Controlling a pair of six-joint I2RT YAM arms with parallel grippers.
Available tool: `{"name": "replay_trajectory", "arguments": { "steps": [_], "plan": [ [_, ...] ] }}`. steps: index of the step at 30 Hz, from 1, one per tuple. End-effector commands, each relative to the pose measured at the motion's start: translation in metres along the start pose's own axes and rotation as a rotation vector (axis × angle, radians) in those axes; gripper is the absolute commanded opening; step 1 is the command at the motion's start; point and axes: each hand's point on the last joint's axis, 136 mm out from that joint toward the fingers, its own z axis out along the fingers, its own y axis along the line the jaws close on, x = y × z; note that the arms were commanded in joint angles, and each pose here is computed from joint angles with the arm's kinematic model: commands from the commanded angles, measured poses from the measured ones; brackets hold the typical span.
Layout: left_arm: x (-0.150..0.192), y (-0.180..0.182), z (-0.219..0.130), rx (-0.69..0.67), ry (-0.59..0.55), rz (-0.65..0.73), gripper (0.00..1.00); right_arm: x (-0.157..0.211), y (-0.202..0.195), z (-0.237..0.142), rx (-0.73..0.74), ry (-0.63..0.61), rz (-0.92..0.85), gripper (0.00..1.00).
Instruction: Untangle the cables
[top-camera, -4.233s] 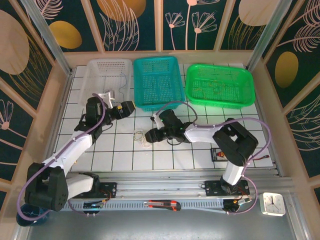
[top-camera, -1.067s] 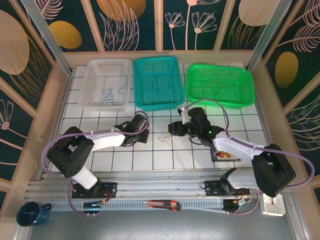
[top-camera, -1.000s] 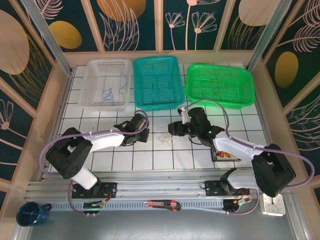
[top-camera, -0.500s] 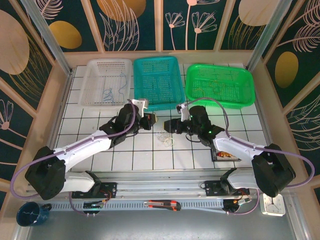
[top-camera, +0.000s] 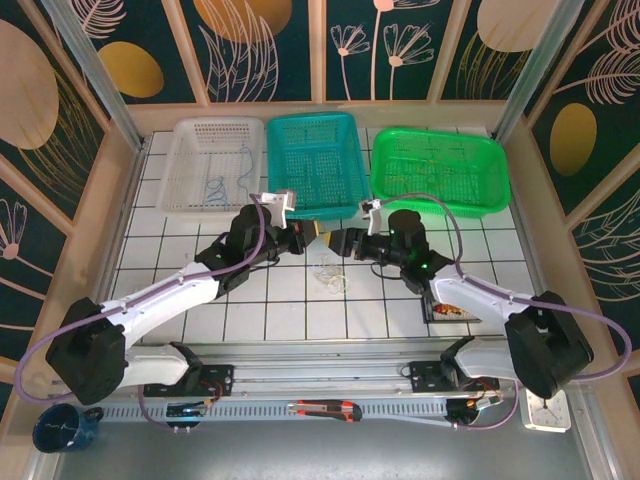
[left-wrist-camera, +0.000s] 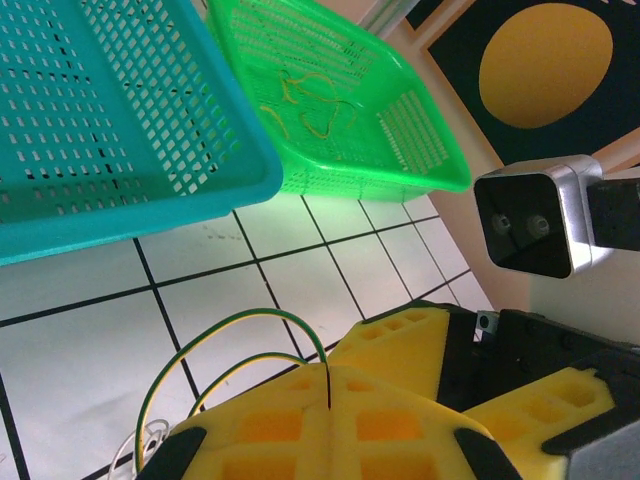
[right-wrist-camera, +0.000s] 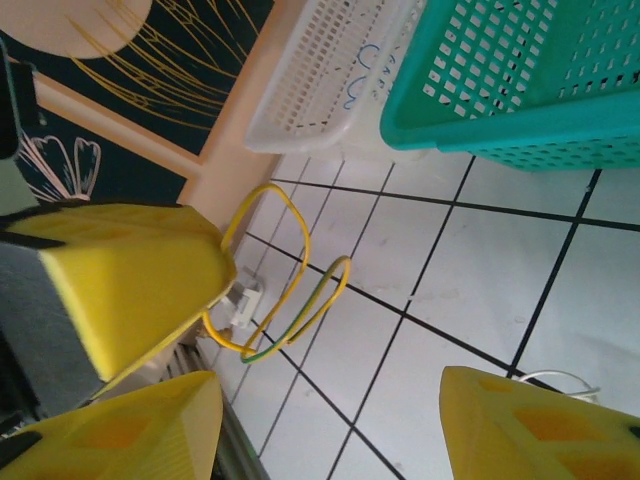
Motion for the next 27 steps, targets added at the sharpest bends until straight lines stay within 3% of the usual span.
{"name": "replay_trajectory", "arguments": {
  "steps": [1, 14, 20, 23, 27],
  "plan": [
    [-0.011, -0.017, -0.005, 0.062, -0.039, 0.003, 0.00, -0.015, 0.018, -0.010, -0.077, -0.061, 0.020, 0.61],
    [-0.015, -0.022, -0.004, 0.080, -0.051, 0.007, 0.00, -0.026, 0.029, -0.004, -0.173, -0.079, 0.101, 0.62],
    [-0.019, -0.023, -0.005, 0.082, -0.065, 0.008, 0.00, -0.022, 0.027, 0.007, -0.222, -0.058, 0.148, 0.56],
    [-0.020, -0.024, -0.006, 0.082, -0.072, 0.007, 0.00, -0.017, 0.027, 0.012, -0.248, -0.042, 0.167, 0.45],
    [-0.019, -0.022, -0.005, 0.079, -0.072, 0.006, 0.00, -0.014, 0.026, 0.014, -0.281, -0.031, 0.186, 0.12]
  ]
}}
